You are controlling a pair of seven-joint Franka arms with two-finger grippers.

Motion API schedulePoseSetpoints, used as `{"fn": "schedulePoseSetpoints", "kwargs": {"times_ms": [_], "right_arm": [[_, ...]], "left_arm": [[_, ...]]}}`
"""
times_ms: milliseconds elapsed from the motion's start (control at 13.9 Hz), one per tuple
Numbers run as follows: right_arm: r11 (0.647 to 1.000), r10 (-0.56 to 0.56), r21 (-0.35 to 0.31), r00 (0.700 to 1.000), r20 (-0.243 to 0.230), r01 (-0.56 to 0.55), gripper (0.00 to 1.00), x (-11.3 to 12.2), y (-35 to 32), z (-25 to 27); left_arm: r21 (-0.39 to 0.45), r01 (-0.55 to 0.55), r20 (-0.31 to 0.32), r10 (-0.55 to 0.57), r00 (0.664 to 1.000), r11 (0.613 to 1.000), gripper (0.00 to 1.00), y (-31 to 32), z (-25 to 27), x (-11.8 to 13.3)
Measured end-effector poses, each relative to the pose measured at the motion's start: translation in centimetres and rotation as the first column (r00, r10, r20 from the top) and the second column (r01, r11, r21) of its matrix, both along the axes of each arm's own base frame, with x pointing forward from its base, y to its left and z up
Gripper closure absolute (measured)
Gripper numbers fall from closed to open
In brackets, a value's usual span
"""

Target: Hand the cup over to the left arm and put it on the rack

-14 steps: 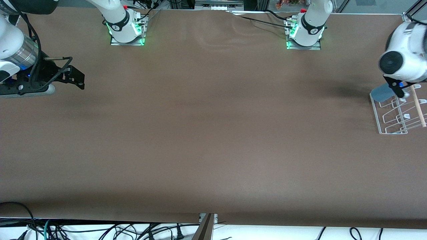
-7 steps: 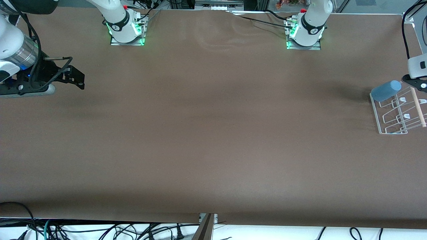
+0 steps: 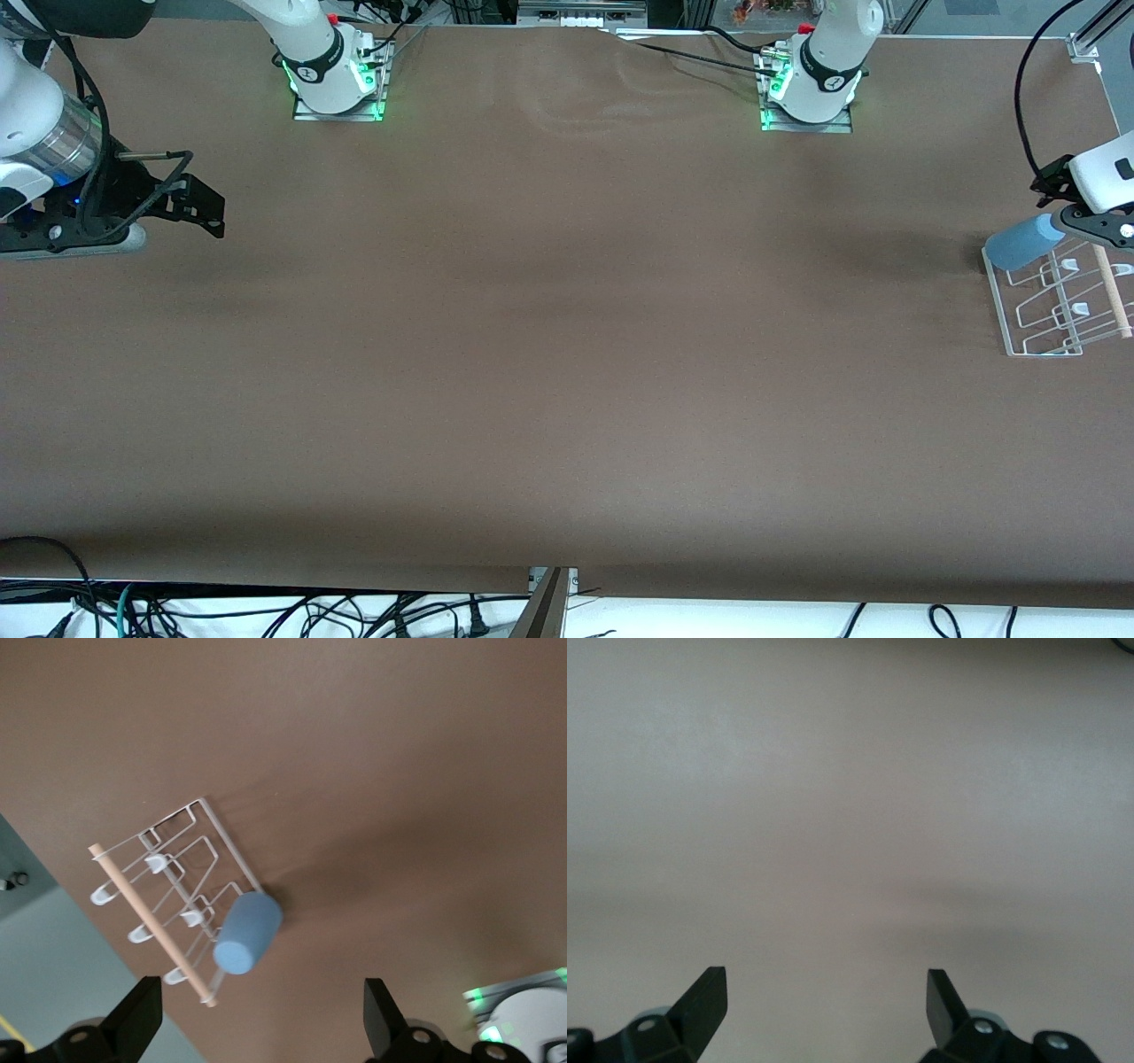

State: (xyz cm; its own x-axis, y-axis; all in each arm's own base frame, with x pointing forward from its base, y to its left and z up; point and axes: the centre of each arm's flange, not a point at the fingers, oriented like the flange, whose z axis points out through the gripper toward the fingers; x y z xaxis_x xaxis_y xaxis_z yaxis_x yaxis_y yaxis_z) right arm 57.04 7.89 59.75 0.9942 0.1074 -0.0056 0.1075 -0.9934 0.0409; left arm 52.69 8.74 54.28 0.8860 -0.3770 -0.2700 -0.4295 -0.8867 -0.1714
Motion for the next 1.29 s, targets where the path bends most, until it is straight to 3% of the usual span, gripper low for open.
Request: {"fn": "schedulePoseSetpoints", "kwargs": {"times_ms": [288,647,1295], "right_arm": [[1.0,0.0,0.0,1.0,0.0,0.0,0.0,0.0,0.0,0.0],[1.0,0.0,0.0,1.0,0.0,0.0,0.0,0.0,0.0,0.0],[1.0,0.0,0.0,1.0,0.001,0.0,0.0,0.0,0.0,0.0]], "left_arm": [[-0.084,-0.195,0.036,0.199,0.979,0.977,0.0,-5.9,3.0,0.2],[-0.237,-0.316,0.027,0.331,0.943,0.919,0.0,-7.5,5.1,0.4],[-0.245,-0.379,0.038,0.4,0.916,0.892,0.0,-7.4,7.0,0.7]]}}
